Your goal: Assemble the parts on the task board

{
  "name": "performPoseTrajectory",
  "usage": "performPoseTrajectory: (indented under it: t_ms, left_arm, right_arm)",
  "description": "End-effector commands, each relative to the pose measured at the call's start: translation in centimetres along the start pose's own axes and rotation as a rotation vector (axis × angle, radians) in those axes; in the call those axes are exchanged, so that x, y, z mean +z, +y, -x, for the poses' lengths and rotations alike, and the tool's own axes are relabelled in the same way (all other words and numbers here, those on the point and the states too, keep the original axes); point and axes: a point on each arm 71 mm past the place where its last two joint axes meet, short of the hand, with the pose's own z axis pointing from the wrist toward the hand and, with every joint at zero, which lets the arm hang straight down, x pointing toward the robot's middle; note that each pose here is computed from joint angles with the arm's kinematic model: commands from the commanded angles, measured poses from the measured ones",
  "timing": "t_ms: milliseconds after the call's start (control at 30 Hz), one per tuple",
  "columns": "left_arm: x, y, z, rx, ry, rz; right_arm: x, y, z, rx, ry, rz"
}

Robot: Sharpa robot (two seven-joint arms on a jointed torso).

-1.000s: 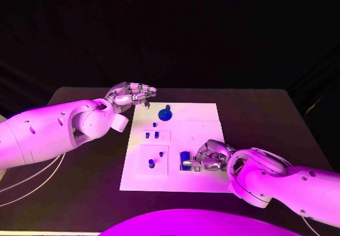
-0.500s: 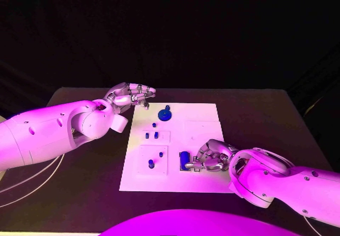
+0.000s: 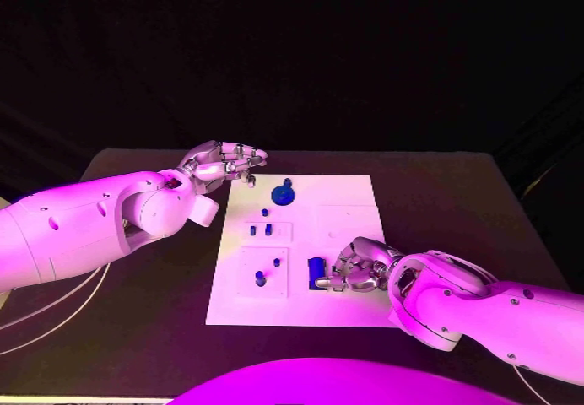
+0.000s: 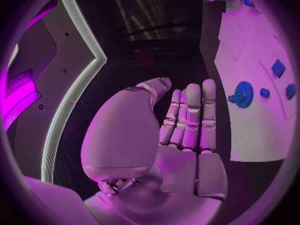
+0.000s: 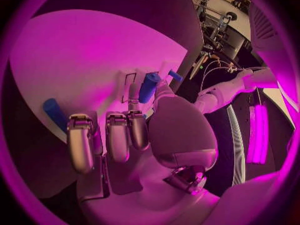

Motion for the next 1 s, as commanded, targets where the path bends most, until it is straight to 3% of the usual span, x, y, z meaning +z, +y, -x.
performPoseTrajectory:
  t_ms: [33,533,700,833,1000]
  left_arm:
    - [0.03,-0.06,-0.20,-0.011,0.015,-0.004]
    - [0.00,-0.03,-0.15,-0.010,0.015,-0.001]
    - [0.04,-0.03,-0.17,-0.010,0.014,-0.004]
    - [0.08,-0.07,-0.18,-0.010,0.009,-0.013]
    - [0.12,-0.07,-0.19,-0.013,0.003,-0.023]
  right_arm:
    - [0.1,0.0,0.1,-0.029,-0.011,0.002]
    - [-0.1,0.3,0.0,-0.024,-0.003,0.028]
    - [-0.4,-0.2,0.7,0.005,-0.066,0.036]
    - [-1.3,-1.1,2.3,0.076,-0.149,0.072]
    - [-2.6,-2.2,4.7,0.158,-0.179,0.116]
